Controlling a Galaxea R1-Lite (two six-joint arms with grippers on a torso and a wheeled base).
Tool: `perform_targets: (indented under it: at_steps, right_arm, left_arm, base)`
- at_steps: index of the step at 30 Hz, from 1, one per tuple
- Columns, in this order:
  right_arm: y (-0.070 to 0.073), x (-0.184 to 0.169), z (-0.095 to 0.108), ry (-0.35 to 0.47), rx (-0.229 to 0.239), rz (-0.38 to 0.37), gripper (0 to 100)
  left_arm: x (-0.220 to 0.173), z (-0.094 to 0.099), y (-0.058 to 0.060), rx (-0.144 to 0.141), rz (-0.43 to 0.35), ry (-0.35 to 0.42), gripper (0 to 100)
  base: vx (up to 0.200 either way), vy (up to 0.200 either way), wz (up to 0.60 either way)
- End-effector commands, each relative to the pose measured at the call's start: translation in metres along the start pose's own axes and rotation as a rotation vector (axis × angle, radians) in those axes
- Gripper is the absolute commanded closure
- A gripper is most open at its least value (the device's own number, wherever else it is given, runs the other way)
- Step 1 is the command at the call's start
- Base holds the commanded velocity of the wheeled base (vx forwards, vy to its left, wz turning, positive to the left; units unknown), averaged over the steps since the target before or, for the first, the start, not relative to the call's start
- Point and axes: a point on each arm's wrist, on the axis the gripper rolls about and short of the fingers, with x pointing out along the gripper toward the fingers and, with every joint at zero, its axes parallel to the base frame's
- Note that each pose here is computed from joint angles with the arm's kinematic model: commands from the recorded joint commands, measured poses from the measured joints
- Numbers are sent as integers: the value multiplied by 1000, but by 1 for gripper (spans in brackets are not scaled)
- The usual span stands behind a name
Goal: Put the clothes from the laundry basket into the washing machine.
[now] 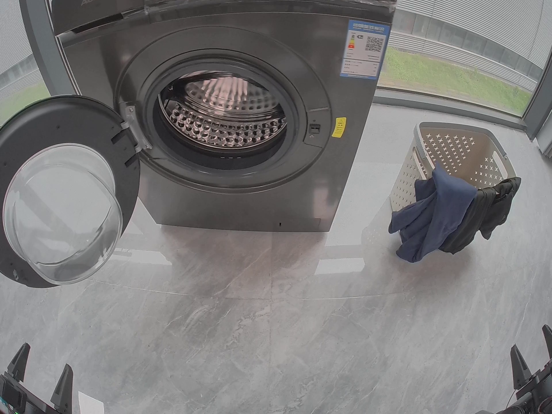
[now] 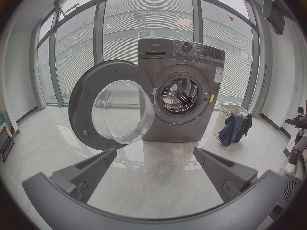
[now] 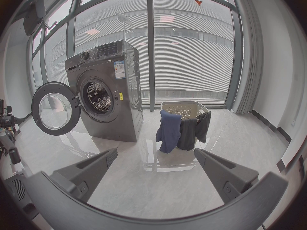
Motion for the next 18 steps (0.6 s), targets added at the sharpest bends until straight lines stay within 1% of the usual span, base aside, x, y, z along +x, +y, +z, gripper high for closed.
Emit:
perform_targets:
  at_steps: [1,13,16,17,18]
  right_arm:
    - [0,0,-5,7,0,0,0]
    - [0,0,-5,7,0,0,0]
    - [0,0,-5,10,0,2,0]
    - [0,0,-5,10,0,2,0]
    - [0,0,-5,8,0,2,0]
  left_arm:
    - [0,-5,0,-2,2,7,0]
    - [0,-5,0,-2,1,8,0]
    - [0,-5,0,-5,5,8,0]
    - [0,-5,0,-7,5,8,0]
    - [0,-5,0,-5,4,7,0]
  base:
    - [0,-200,0]
    - [0,-200,0]
    - [0,0,0]
    - [200,0,0]
    - [200,0,-600]
